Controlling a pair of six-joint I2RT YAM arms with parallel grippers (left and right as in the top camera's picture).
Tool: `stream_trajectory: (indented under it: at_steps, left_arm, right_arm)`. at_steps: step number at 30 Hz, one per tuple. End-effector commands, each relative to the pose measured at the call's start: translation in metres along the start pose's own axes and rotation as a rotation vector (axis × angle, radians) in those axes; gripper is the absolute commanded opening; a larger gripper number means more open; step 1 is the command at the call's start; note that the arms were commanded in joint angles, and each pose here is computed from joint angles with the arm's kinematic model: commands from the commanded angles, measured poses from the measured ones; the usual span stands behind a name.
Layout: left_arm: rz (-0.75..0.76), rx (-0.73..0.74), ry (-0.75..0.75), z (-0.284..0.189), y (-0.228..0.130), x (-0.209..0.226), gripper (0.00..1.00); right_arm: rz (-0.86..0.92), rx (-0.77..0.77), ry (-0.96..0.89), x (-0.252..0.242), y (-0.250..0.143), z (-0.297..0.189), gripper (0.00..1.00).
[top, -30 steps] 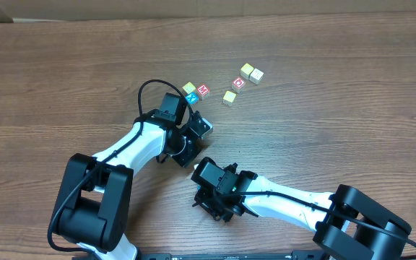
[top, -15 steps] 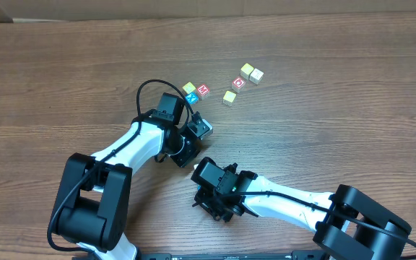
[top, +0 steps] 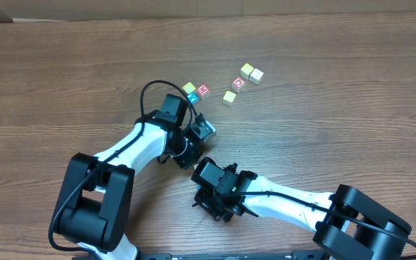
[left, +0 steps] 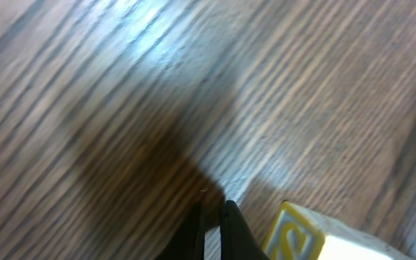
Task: Flip 5 blocks
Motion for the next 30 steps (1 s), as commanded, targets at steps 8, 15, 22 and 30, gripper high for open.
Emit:
stream_trajectory:
  at_steps: [8, 15, 22, 30]
  left_arm:
    - [0.012, 0.137, -0.093, 0.0321, -0.0363, -0.0249, 0.04]
    - [0.011, 0.131, -0.103, 0.032, -0.0354, -0.0264, 0.04]
    - [0.011, 0.122, -0.113, 0.0321, -0.034, -0.0283, 0.04]
    - [0.029, 0.124, -0.119, 0.0336, -0.0317, -0.0332, 0.04]
  right_arm:
    - [-0.007, -0.038, -0.033, -0.0081, 0.0057, 0.0081, 0.04]
    - [-0.007, -0.037, -0.029, -0.0073, 0.0055, 0.0082, 0.04]
    - [-0.008, -0.037, -0.025, -0.0064, 0.0053, 0.0082, 0.04]
    - [-0.01, -0.03, -0.019, -0.005, 0.0041, 0.0083, 0.04]
Point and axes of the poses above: each gripper's point midway between its finger pads, its own z axis out along the fingers, its own x axis along the line the jaws close on, y = z × x, the point moved 2 cm from there along -z, back along the fingers, and after that the axes turned 5 degrees about z, right-handed, at the moved point
